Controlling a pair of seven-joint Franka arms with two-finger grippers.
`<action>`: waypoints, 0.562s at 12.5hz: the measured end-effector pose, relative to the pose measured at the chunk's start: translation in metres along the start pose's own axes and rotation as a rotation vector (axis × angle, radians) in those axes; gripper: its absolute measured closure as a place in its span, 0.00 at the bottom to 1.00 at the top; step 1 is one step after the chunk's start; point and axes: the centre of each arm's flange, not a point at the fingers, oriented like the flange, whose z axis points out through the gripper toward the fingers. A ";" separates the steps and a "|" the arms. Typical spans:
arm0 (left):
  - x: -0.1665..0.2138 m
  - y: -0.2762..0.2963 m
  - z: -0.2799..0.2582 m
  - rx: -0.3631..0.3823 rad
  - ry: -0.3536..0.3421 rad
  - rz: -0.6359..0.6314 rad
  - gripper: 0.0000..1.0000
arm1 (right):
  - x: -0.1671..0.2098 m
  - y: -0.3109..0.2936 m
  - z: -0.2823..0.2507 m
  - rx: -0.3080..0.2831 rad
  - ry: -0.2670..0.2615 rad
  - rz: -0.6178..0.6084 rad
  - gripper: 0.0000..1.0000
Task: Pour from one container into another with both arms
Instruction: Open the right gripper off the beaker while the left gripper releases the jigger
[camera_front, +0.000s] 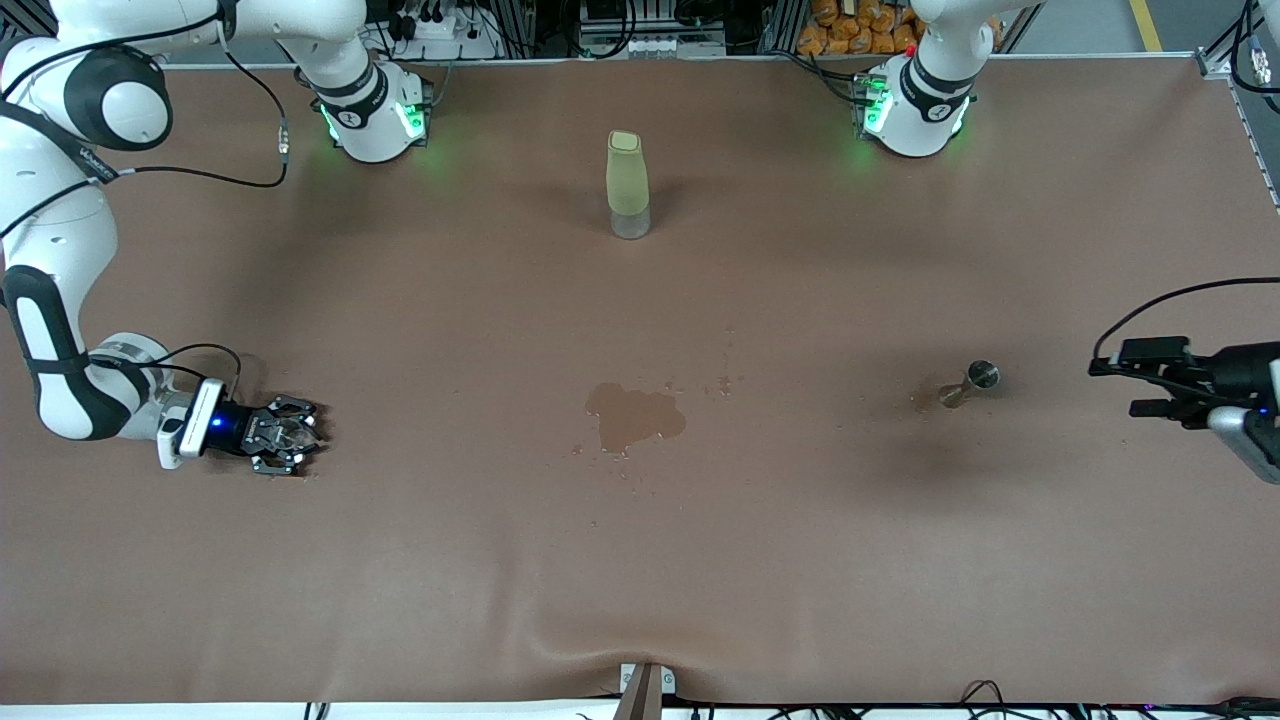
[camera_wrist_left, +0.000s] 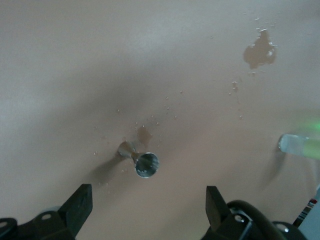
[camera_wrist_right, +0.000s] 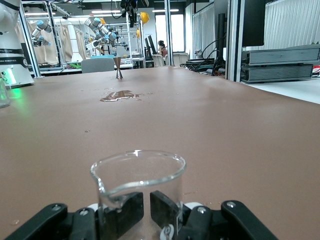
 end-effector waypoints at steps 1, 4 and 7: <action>0.010 0.027 -0.001 0.054 -0.027 -0.062 0.00 | 0.000 0.000 0.000 0.000 0.000 -0.001 0.72; 0.034 0.114 -0.008 0.159 -0.032 -0.211 0.00 | 0.000 0.000 0.000 -0.001 0.000 -0.002 0.37; 0.038 0.147 -0.013 0.219 -0.021 -0.320 0.00 | 0.004 0.004 -0.003 -0.007 0.005 -0.012 0.02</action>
